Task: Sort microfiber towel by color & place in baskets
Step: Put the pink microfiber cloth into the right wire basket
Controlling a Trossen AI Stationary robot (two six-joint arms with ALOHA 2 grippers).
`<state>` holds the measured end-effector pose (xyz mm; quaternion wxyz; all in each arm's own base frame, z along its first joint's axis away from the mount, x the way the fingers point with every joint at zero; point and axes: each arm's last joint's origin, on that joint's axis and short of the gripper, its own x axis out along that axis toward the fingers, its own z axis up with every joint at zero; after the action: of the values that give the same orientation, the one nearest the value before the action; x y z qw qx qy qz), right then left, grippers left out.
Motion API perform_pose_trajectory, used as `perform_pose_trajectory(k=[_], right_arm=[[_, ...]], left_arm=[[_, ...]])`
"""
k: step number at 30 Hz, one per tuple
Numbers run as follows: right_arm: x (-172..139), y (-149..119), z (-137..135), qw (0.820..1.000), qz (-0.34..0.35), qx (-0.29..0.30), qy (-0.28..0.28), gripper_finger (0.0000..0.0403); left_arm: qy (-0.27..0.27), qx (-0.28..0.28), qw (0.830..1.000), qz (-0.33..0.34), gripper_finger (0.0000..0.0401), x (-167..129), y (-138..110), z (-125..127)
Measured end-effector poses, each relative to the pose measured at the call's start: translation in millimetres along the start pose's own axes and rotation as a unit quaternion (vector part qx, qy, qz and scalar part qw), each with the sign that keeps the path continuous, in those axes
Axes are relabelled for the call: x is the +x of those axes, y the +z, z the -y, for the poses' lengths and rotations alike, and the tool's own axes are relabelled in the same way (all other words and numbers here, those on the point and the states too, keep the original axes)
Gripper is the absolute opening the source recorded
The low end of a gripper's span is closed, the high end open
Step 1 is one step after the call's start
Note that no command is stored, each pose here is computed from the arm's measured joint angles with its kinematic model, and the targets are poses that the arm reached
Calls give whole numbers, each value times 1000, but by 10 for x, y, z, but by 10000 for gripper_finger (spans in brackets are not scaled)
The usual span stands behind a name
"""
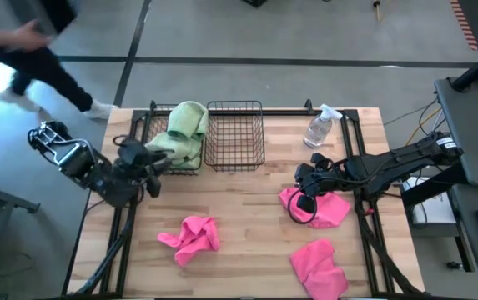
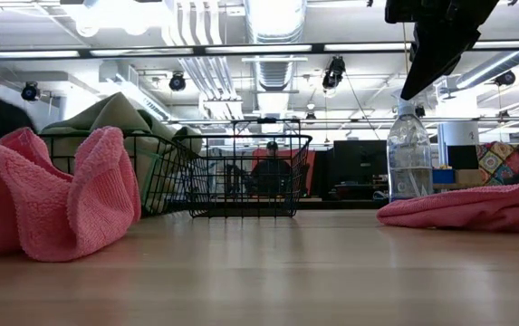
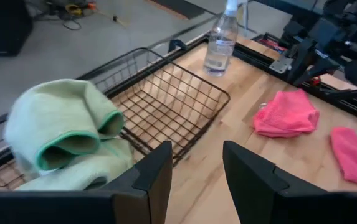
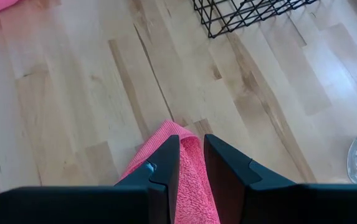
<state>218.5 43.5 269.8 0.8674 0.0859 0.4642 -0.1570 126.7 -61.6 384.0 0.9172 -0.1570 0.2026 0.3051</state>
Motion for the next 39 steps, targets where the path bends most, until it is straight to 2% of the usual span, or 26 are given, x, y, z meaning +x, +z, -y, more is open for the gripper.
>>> perform_pose_trajectory(k=[7, 13, 21, 25, 28, 35, 39], right_arm=[[0, 6, -3, 1000, 3, 6, 2, 68], [0, 7, -5, 999, 4, 35, 2, 68], [0, 8, -4, 998, 4, 69, 2, 68], [0, 11, -6, 997, 5, 77, 3, 68], [0, 13, -8, 997, 7, 81, 4, 68], [-1, 29, 8, 995, 30, 97, -25, 68], [-4, 60, 10, 992, 58, 104, -42, 68]], left_arm=[[41, 0, 999, 7, 127, -72, -96, -151], [74, 28, 995, 57, 127, -22, -199, -258], [77, -33, 990, 110, 127, 60, -492, -683], [54, -43, 990, 125, 127, 63, -574, -829], [27, -15, 993, 116, 127, 55, -612, -874], [-68, 31, 993, 86, 127, -28, -570, -984], [-147, 39, 987, 55, 127, -84, -529, -1068]])
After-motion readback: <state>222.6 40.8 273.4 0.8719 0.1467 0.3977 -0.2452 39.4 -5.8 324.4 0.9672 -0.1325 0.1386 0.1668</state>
